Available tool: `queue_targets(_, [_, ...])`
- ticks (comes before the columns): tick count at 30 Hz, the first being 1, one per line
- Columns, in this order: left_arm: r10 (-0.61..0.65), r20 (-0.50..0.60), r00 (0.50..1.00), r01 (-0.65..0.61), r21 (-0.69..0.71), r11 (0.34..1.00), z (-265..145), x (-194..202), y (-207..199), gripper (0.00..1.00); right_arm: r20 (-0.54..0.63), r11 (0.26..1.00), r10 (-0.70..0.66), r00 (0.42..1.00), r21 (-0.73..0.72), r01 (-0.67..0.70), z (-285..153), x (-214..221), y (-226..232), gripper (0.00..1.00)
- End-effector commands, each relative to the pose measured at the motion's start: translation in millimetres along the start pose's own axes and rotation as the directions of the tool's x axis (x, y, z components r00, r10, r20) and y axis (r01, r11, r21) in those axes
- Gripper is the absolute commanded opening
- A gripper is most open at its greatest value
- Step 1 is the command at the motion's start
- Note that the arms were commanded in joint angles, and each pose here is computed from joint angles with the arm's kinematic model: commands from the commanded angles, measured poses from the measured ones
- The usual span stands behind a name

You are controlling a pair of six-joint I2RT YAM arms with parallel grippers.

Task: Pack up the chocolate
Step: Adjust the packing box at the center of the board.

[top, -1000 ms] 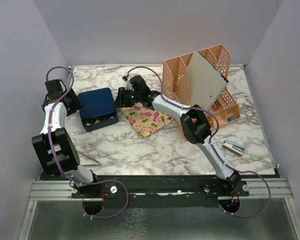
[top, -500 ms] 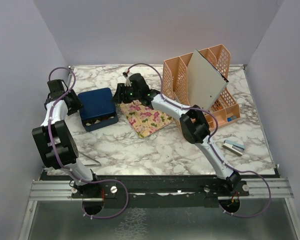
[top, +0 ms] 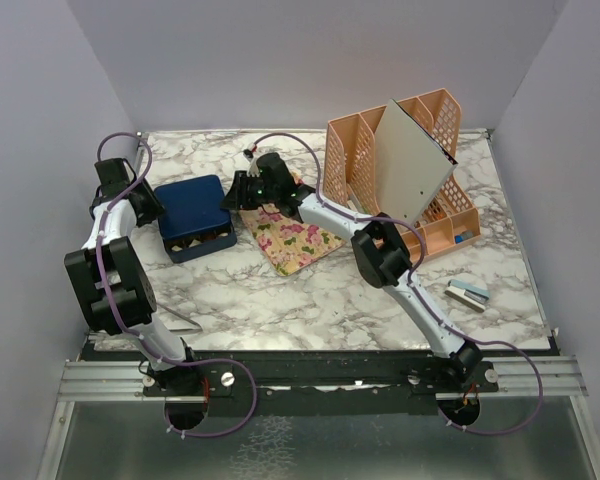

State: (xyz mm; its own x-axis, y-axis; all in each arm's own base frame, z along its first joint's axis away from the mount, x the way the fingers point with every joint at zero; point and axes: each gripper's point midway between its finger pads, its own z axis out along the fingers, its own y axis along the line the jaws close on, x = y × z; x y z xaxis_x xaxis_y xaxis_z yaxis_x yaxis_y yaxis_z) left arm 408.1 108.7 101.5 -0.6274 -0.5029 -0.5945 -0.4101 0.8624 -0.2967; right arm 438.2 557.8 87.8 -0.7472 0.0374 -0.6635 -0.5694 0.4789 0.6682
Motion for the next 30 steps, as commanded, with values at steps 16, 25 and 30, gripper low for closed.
queue_targets(16, [0.004, 0.023, 1.000, -0.004, -0.013, 1.000, 3.2, -9.1, 1.0, 0.43, -0.004, 1.000, 0.009, 1.000, -0.029, -0.009, 2.9, 4.1, 0.6, 0.36])
queue_targets(25, [-0.005, -0.022, 1.000, 0.004, -0.022, 1.000, 9.9, 2.5, 5.2, 0.44, -0.008, 0.999, 0.009, 1.000, -0.041, -0.009, 2.8, 3.8, 3.5, 0.33])
queue_targets(30, [-0.009, -0.026, 1.000, 0.009, 0.003, 1.000, 11.3, 4.0, 1.1, 0.37, -0.004, 0.999, 0.003, 1.000, -0.048, -0.004, 1.8, 0.7, 6.9, 0.32])
